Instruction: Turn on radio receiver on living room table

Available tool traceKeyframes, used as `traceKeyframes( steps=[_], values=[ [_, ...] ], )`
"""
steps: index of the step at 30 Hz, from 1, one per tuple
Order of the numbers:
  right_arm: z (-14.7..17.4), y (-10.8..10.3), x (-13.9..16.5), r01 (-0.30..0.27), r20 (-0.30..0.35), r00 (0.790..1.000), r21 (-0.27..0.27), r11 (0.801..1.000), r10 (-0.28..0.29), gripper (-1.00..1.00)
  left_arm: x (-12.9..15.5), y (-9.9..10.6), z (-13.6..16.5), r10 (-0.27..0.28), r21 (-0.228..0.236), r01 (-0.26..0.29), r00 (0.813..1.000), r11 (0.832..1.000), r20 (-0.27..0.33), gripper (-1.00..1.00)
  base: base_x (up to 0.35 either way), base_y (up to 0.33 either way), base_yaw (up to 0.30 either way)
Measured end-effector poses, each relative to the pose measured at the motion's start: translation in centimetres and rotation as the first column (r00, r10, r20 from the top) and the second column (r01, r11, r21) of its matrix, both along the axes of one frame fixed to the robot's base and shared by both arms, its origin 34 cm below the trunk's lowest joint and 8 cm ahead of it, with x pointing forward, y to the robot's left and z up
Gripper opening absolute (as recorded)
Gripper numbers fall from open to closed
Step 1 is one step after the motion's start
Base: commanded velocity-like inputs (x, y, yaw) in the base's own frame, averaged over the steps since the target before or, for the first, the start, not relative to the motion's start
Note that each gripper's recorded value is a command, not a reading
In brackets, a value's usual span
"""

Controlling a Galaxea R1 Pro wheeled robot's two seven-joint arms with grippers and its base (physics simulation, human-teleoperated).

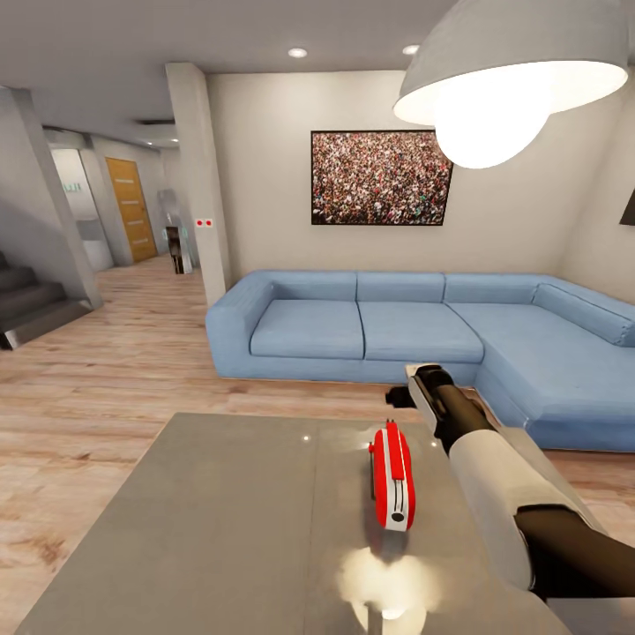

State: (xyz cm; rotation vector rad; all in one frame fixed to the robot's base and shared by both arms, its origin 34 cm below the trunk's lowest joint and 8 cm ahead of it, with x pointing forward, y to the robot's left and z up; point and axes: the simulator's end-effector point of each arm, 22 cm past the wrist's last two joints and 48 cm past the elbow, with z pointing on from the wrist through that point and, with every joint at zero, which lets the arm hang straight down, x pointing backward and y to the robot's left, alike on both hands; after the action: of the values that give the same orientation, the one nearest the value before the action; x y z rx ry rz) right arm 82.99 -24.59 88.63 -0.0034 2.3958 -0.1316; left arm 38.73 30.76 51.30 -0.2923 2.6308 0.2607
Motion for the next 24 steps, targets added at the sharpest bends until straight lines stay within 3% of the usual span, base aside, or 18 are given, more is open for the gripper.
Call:
traceKeyframes(
  steps=[12,18,24],
  values=[
    [-1.3,1.1,-0.6,-0.017,-0.037,0.999,0.018,1.000,0.017,1.00,0.8,-0.2,0.4,0.007,-0.011,-0.007,0.999,1.000,0.037,1.00,0.000,0.000,0.000],
    [-2.4,3.1,-0.7,-0.056,-0.041,0.997,0.099,0.994,0.060,1.00,1.8,0.1,0.2,0.011,-0.001,-0.011,0.996,1.000,0.091,1.00,0.000,0.000,0.000],
    [-3.4,3.5,-0.8,-0.066,-0.041,0.997,0.119,0.991,0.071,1.00,1.7,-0.2,-0.8,0.014,-0.001,-0.014,0.995,1.000,0.095,1.00,0.000,0.000,0.000]
  ],
)
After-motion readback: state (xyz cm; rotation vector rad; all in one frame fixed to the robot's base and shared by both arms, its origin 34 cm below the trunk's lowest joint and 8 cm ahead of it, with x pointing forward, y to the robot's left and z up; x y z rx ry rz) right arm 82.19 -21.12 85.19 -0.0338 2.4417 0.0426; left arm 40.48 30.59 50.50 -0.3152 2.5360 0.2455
